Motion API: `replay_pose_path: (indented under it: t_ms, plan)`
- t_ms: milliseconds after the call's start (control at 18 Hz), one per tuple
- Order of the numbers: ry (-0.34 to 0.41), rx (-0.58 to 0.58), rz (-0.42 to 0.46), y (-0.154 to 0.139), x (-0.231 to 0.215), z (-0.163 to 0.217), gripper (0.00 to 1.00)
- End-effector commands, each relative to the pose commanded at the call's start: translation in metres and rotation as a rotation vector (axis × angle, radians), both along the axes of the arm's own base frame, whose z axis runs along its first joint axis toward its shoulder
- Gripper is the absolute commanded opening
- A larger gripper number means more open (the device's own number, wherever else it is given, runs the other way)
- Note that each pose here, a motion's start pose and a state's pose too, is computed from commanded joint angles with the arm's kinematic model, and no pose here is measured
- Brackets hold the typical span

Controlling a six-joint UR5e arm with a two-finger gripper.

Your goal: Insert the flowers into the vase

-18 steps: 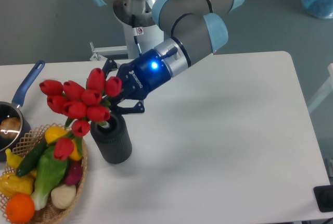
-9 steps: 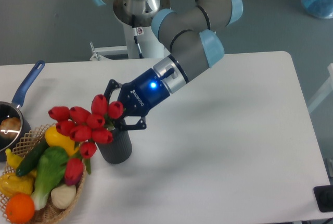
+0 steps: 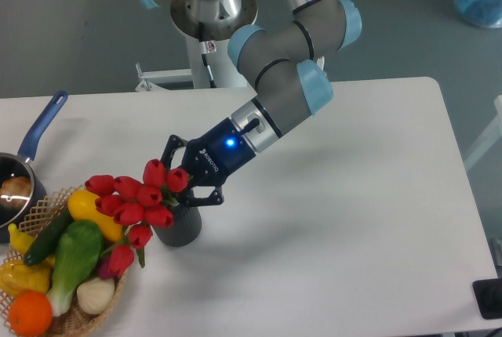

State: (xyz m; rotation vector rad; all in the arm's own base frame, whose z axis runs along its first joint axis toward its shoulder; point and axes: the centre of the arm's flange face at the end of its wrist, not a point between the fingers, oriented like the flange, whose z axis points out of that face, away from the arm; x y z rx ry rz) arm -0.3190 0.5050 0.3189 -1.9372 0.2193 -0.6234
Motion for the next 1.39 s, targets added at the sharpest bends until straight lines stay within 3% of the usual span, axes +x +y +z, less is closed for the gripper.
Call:
replay_pose_path:
  t_ms: [56, 167, 278, 333, 556, 944, 1278, 1389]
  plan:
    - [-0.001, -0.004, 0.004, -0.003, -0.001, -0.002, 0.28]
    - [-0.001, -0.015, 0.011, -0.007, -0.001, -0.006, 0.45]
    - [0.005, -0.034, 0.02, -0.012, -0.001, -0.008, 0.86]
    - [0.011, -0.043, 0.027, -0.016, -0.002, -0.008, 1.0]
    - [0.055, -0.092, 0.079, -0.041, -0.011, -0.004, 1.0]
    - [0.345, -0.41, 0.197, -0.089, -0.032, 0.011, 1.0]
    - [0.475, -0.497, 0.273, -0.122, -0.074, 0.027, 1.0]
    - [0.536, -0.579, 0.316, -0.136, -0.094, 0.032, 1.0]
